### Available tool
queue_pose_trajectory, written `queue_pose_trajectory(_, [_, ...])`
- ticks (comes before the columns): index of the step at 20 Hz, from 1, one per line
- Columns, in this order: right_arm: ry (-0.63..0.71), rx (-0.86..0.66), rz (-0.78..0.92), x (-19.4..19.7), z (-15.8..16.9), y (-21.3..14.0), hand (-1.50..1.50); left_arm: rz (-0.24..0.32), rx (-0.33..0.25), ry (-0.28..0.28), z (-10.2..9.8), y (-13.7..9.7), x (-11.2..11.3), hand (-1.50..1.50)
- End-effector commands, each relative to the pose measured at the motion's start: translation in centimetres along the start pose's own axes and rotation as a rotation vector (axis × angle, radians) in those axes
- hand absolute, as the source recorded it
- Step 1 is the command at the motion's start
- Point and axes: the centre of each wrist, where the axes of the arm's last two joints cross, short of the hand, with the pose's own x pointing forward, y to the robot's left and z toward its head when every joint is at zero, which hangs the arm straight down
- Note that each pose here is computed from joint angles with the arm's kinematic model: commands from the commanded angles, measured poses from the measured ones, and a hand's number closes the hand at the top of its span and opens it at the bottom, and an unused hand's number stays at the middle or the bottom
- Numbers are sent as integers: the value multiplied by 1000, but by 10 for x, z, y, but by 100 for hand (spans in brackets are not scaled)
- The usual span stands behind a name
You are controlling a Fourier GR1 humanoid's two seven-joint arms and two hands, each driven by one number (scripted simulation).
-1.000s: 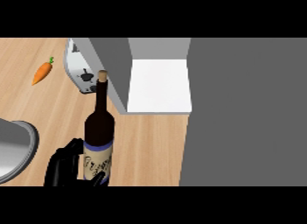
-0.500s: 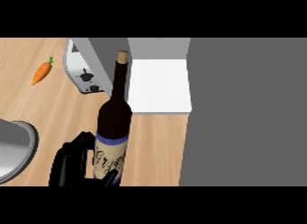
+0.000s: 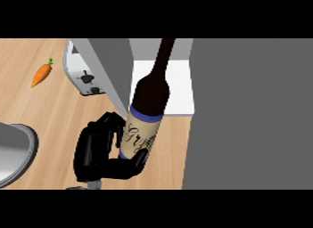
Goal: Pick up the wine, place it into the cabinet and close the cabinet
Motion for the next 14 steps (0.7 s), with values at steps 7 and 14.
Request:
queue_pose_trajectory(7, [-40, 7, -23, 9, -2, -6, -150, -85, 13, 9, -53, -33, -4, 150])
queue_pose_trajectory(14, [-49, 9, 7, 17, 16, -1, -150, -181, 49, 7, -59, -58, -43, 150])
